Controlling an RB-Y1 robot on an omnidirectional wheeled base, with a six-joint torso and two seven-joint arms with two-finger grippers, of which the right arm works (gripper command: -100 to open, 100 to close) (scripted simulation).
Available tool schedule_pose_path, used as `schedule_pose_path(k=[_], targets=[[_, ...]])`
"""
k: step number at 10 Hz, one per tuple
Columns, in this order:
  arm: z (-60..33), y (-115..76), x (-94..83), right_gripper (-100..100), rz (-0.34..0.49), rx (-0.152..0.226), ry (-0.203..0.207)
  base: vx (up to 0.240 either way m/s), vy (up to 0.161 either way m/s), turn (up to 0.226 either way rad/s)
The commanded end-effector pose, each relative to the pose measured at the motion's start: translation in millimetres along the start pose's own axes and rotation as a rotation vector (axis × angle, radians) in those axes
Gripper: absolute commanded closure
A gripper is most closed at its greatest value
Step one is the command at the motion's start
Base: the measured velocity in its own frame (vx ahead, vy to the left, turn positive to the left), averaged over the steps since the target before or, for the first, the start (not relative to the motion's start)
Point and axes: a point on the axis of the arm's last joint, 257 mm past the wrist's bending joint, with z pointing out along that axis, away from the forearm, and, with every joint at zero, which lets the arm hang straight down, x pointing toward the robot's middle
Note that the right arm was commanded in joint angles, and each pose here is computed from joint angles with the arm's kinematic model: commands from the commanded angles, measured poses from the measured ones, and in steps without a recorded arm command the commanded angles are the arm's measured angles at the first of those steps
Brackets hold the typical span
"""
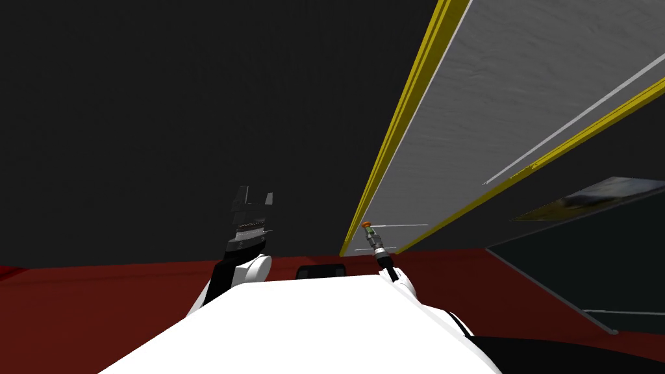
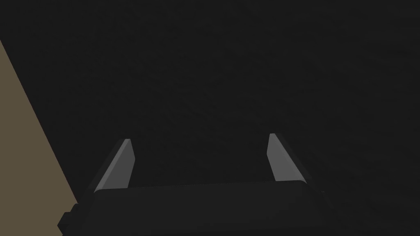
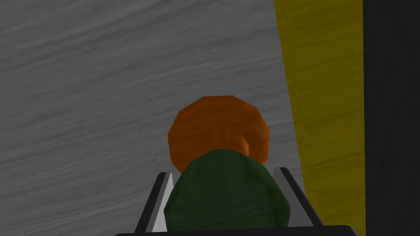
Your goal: Pull the door open
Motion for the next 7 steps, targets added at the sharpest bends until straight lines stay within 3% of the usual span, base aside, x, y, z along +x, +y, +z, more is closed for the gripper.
schedule_pose_path(k=[1,7], targets=[[0.7,-1.9,-0.9,100,0.060,0.010,-0.006,-0.056,-0.028,0.088],[3.6,-6.1,-4.2,100,0.222,0.034,-0.026,-0.039,-0.025,0.064]])
